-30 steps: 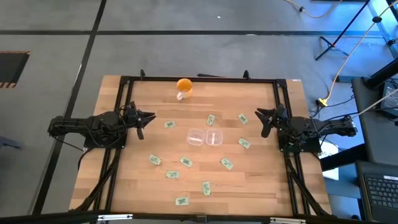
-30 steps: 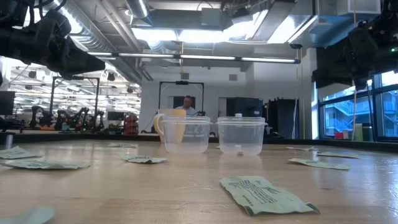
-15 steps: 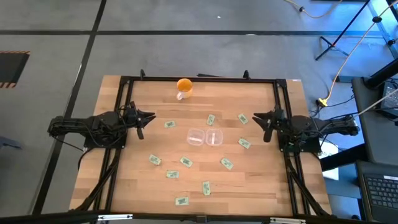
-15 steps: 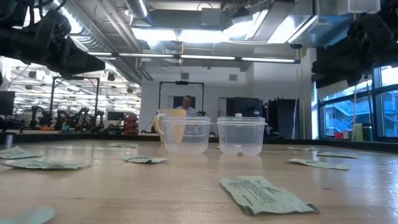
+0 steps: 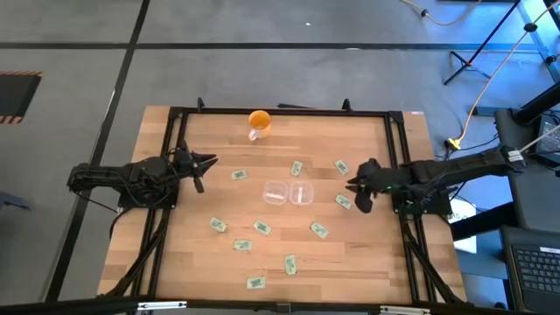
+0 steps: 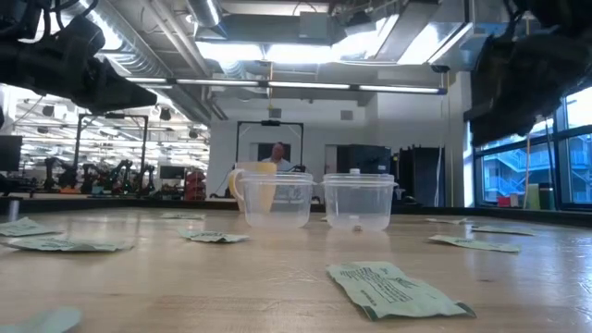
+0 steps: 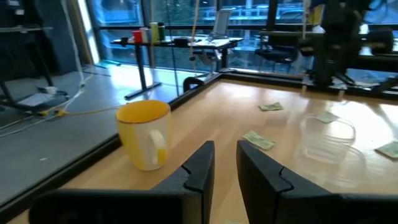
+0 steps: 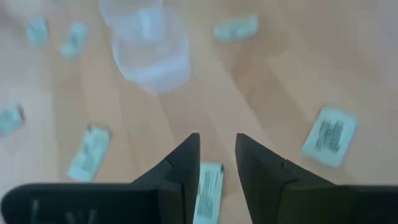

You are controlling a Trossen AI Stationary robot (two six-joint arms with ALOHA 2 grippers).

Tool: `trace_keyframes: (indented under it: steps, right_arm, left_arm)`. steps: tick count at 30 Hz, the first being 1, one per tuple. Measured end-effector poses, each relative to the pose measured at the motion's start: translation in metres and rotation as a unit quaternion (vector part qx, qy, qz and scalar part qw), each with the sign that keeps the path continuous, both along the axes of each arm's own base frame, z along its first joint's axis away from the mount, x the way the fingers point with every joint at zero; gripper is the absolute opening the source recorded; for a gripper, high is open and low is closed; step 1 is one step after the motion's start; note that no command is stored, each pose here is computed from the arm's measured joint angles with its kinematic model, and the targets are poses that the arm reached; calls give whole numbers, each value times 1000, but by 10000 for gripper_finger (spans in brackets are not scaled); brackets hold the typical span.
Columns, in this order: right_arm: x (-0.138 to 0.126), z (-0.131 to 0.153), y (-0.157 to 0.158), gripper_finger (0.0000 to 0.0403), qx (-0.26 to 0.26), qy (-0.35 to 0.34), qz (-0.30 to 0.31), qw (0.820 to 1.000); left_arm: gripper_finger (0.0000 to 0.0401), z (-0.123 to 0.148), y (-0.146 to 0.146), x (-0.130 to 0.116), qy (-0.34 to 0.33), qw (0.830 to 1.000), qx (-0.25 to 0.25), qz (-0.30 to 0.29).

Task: Pick and place items into bin
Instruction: Put the stevia packet into the right transparent bin

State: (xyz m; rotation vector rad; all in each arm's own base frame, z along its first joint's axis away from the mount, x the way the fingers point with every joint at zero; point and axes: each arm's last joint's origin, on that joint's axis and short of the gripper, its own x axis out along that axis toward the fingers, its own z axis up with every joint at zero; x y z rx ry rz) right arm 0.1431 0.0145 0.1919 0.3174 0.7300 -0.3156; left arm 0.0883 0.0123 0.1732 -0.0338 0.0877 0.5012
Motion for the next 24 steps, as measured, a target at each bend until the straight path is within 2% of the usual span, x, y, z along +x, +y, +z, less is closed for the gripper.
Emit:
trace_keyframes:
  steps: [7,14,18,24]
  right_arm:
    - [18,-28,3,106,10,94,-14,995]
    - [37,-41,5,106,11,93,-19,995]
    - [41,-51,1,106,11,118,-34,992]
    - [43,-63,-4,106,40,152,-51,986]
  left_arm:
    - [61,0,0,0,0,1000,0,3]
    - [61,0,0,0,0,1000,0,3]
    - [61,0,0,0,0,1000,0,3]
    - [61,0,0,0,0,1000,0,3]
